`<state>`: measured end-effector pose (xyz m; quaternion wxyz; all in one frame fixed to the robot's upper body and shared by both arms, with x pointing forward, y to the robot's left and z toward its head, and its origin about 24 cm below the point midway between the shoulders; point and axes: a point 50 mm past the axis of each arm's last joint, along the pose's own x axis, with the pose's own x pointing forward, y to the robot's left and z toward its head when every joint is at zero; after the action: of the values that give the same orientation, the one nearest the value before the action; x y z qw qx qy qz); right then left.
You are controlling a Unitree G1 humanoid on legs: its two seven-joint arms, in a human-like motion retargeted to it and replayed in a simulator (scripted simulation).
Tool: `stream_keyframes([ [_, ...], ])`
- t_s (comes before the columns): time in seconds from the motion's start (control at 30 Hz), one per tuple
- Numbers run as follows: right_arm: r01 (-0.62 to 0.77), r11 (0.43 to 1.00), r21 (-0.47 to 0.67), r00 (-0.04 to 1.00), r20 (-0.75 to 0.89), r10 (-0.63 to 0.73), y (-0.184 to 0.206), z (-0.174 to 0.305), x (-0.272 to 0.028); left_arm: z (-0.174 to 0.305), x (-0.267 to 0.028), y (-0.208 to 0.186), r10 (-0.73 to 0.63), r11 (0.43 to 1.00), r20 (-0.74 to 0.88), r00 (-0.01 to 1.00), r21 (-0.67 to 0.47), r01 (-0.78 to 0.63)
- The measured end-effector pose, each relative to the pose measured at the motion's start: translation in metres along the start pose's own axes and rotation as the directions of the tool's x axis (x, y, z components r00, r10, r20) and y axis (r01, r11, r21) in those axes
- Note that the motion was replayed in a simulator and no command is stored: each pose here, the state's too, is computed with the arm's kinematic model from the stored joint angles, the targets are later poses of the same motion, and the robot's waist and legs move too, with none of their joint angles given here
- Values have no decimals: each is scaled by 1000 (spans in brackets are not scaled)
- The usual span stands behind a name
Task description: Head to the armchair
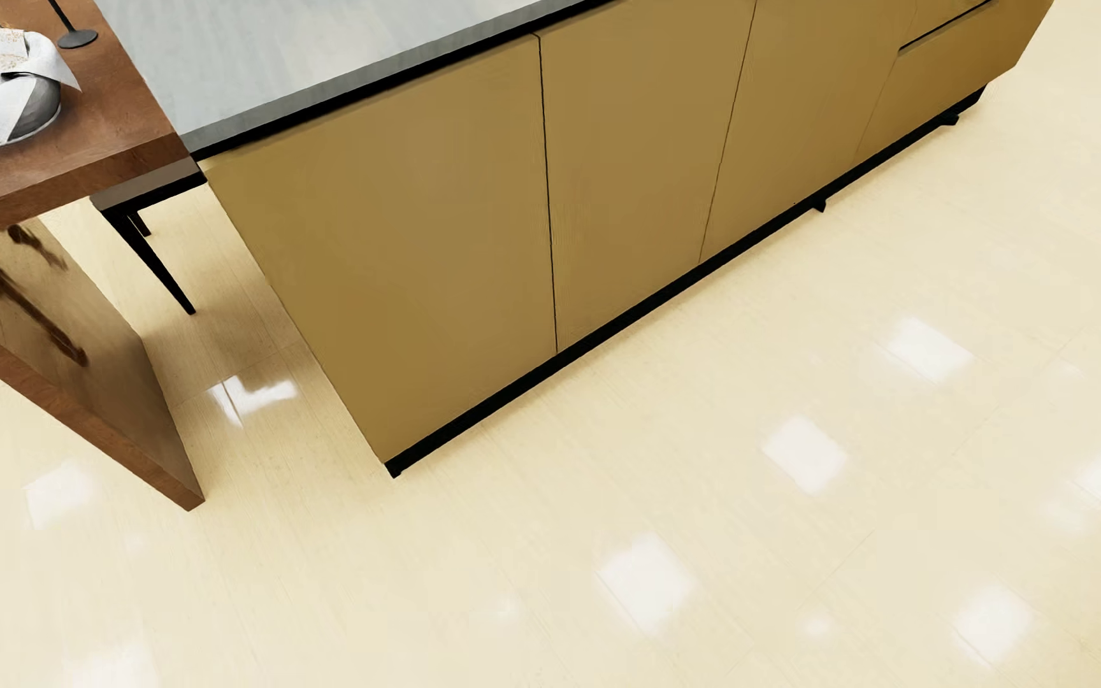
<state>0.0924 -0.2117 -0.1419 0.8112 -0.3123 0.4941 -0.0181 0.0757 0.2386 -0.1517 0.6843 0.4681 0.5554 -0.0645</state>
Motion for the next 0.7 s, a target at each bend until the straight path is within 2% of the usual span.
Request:
stream_keyframes([
  [0.1,10,1000,-26,999,-35,-11,-2,1,4,40,-2,18,101,993,142,985,-70,-92],
  [0.17,-34,999,-8,998,-50,34,1,3,5,66,-8,24,101,990,236,966,-115,-76],
  [0.27,-58,997,-52,998,-6,58,5,12,5,90,-14,29,105,994,338,935,-74,-85],
  [0.37,-71,996,-59,996,46,73,5,26,5,88,-14,29,146,989,334,931,-18,-149],
  [0.47,-91,995,-36,993,69,93,5,28,2,79,-10,30,171,985,292,941,-33,-169],
  [0.53,-65,998,1,996,61,65,3,21,-2,83,-11,38,249,969,300,921,-78,-236],
  [0.6,-41,999,20,999,23,40,4,7,-7,97,-16,50,337,940,320,886,-169,-296],
  [0.63,-36,999,25,999,-5,36,6,-5,-12,107,-18,55,342,935,332,879,-216,-282],
  [0.7,-46,998,32,997,-62,48,13,-24,-19,126,-21,61,258,953,383,887,-254,-167],
])
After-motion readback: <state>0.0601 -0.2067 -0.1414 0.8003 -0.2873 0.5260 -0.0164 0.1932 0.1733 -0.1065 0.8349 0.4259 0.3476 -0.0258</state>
